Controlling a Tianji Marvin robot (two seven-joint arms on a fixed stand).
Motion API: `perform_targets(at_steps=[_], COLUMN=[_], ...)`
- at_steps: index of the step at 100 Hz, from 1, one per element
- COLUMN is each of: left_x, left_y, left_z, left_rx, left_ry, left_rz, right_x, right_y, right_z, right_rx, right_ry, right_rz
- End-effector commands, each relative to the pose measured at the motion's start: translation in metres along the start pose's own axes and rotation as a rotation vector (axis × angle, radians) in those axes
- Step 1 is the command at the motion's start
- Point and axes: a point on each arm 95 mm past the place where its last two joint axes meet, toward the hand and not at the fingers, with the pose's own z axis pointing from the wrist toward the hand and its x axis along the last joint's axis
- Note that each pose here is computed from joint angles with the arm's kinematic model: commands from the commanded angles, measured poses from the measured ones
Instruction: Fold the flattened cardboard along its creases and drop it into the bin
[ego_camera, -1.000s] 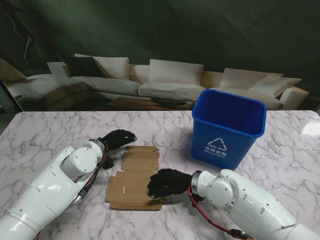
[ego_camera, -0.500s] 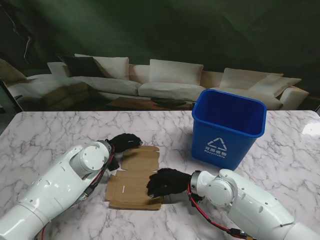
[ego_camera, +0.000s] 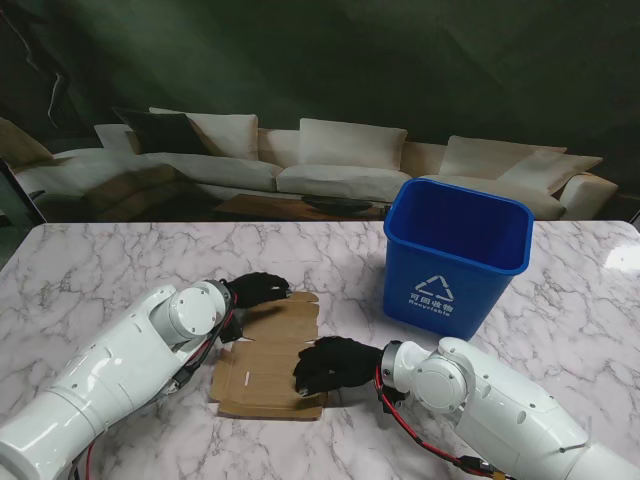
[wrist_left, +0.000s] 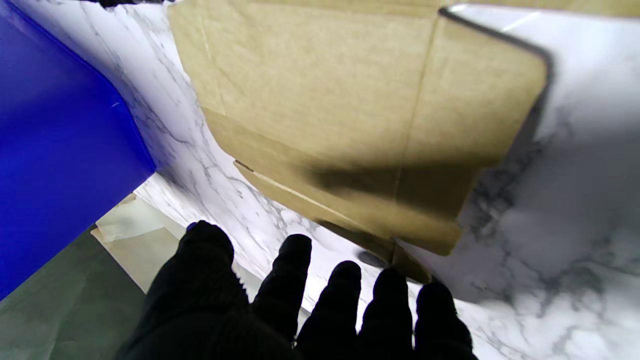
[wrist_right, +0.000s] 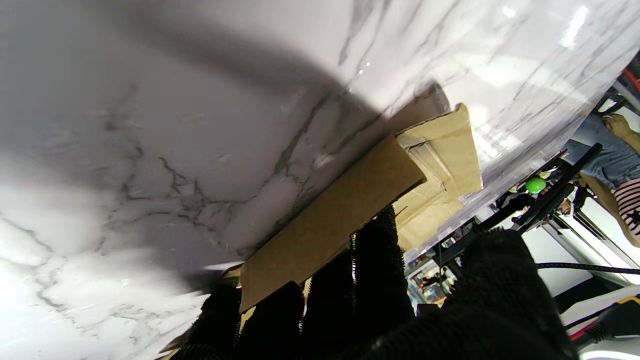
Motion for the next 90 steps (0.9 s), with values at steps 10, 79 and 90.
perform_targets(at_steps=[10,79,90], left_x=[0.0,0.008,0.013], left_y=[0.005,0.019,0.018], left_z=[0.004,-0.008,-0.013], left_rx=[-0.045,-0.244,-0.226], left_ry=[-0.017,-0.018,0.016], left_rz=[-0.002,0.046,0.02], right_x=[-0.008,-0.01,-0.011], right_y=[-0.02,-0.022,-0.022], right_z=[-0.002,-0.001,-0.001], right_rx=[0.051,0.078,0.083], right_ry=[-0.026,-0.044,-0.048], right_rz=[0.015,0.009,0.009])
